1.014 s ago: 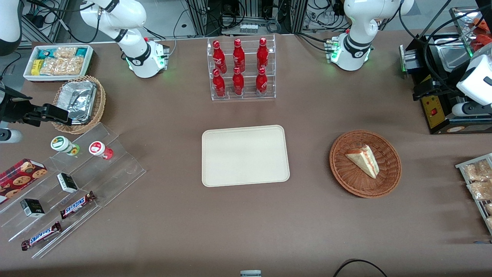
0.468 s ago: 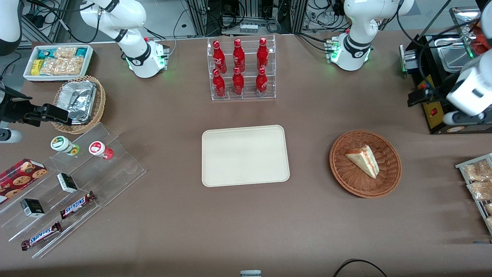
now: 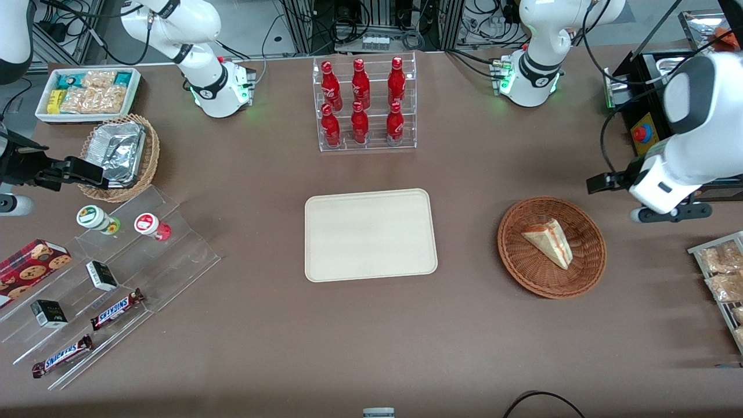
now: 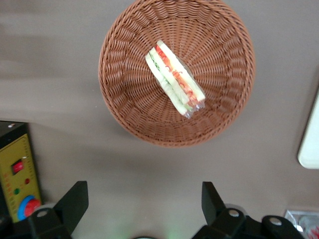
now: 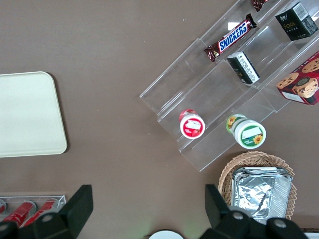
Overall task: Place sandwich from basket to tray
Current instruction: 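Move the left gripper over the wicker basket above the sandwich, then lower the open left gripper around the wrapped sandwich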
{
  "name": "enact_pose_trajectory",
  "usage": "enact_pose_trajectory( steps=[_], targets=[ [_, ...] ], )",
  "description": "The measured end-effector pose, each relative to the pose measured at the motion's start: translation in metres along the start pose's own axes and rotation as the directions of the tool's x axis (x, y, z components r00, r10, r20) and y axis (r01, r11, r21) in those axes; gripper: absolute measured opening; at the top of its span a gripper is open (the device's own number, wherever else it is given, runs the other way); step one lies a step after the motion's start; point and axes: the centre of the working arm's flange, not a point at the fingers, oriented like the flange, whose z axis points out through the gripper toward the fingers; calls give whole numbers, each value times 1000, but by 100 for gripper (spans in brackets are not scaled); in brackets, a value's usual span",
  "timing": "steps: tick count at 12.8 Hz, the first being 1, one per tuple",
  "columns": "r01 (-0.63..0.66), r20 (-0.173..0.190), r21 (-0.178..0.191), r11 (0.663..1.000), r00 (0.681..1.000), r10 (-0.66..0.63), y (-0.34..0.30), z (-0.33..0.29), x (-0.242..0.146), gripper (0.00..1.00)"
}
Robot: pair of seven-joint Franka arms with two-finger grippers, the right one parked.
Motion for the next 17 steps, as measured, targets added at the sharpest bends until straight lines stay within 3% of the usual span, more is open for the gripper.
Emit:
enact_pose_trajectory(
  steps=[5, 8, 11, 15, 17],
  targets=[
    [93, 6, 4, 996, 996, -93, 12, 56, 16, 100],
    [213, -16, 5, 977, 977, -213, 40, 78, 28, 100],
    [376, -48, -14, 927, 925, -376, 59, 97, 39, 100],
    [493, -106, -75, 867, 860, -498, 63, 119, 45, 100],
    [513, -116, -90, 854, 846, -521, 61, 136, 41, 100]
  ],
)
